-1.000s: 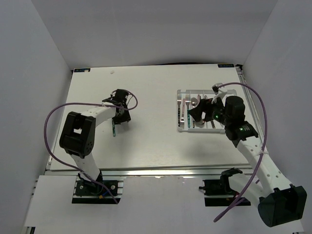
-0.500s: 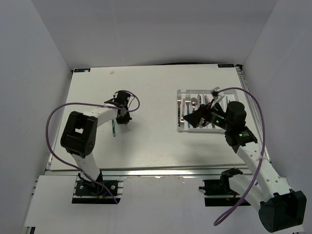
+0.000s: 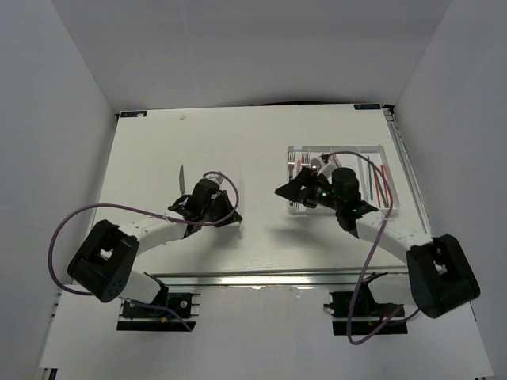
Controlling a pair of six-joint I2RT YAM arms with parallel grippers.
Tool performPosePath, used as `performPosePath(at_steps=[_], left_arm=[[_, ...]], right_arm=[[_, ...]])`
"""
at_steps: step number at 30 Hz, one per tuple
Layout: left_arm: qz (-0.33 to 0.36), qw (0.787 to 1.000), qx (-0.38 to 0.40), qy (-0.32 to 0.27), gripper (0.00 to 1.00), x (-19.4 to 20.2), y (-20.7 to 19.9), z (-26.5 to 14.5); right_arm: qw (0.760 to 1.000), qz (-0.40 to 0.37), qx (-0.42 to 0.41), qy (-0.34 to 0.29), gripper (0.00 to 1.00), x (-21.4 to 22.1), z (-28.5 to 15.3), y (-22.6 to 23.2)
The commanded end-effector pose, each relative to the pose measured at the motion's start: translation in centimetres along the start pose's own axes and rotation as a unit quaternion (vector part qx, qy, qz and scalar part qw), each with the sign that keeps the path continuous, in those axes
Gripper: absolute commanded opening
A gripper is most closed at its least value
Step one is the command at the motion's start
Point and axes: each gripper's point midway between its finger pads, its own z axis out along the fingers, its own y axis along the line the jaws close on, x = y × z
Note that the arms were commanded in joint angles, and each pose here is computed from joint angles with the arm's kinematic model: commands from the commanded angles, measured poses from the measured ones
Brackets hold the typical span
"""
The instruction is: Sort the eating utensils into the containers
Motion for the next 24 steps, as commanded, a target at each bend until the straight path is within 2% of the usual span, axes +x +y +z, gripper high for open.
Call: performPosePath(at_steps=[1, 7, 11, 15, 17, 18, 19, 20, 21, 22, 23, 24], left_arm=[[0.003, 0.988, 0.152, -0.026, 0.0, -2.2, -6.8, -1.6], [0.014, 0.977, 0.211, -0.018, 0.0, -1.7, -9.4, -3.0], [0.024, 0.971, 0.238, -0.021, 0.0, -1.9, -10.7, -3.8], [0.032, 0.967, 0.253, -0.03, 0.0, -2.3, -11.6, -4.7], [0.037, 0.966, 0.254, -0.037, 0.0, -2.6, -11.8, -5.0], [0.041, 0.966, 0.251, -0.035, 0.0, -2.5, -11.6, -4.9], [0.043, 0.967, 0.248, -0.036, 0.0, -2.6, -11.7, -5.0], [0.05, 0.972, 0.227, -0.043, 0.08, -3.0, -11.1, -4.6], [0.046, 0.984, 0.173, -0.022, 0.25, -2.2, -9.1, -3.9], [0.048, 0.99, 0.13, -0.023, 0.66, -2.5, -7.8, -3.7], [0.051, 0.994, 0.063, -0.07, 0.8, -5.2, -6.7, -4.1], [0.067, 0.994, 0.011, -0.084, 0.91, -6.1, -5.1, -4.6]], right_arm=[[0.999, -0.001, -0.026, -0.04, 0.89, -2.7, 3.0, 3.3], [1.0, 0.0, -0.004, -0.022, 0.89, -1.6, 6.8, 3.3], [1.0, -0.004, -0.008, 0.015, 0.85, 0.2, 9.2, 3.7], [0.999, -0.011, 0.027, 0.042, 0.83, 2.1, 11.1, 2.4], [0.998, -0.016, 0.036, 0.048, 0.78, 2.5, 11.5, 2.2], [0.998, -0.019, 0.027, 0.05, 0.63, 2.6, 11.6, 2.5], [0.998, -0.032, 0.014, 0.048, 0.01, 2.5, 11.6, 2.9], [0.998, -0.043, 0.004, 0.041, 0.0, 2.1, 11.4, 3.5], [0.998, -0.055, 0.025, 0.028, 0.0, 1.4, 11.4, 2.8], [0.996, -0.069, 0.054, 0.022, 0.0, 0.6, 11.1, 1.8], [0.988, -0.112, 0.1, 0.033, 0.0, -0.1, 10.5, 0.3], [0.98, -0.142, 0.141, 0.019, 0.0, -1.7, 9.7, -1.0]])
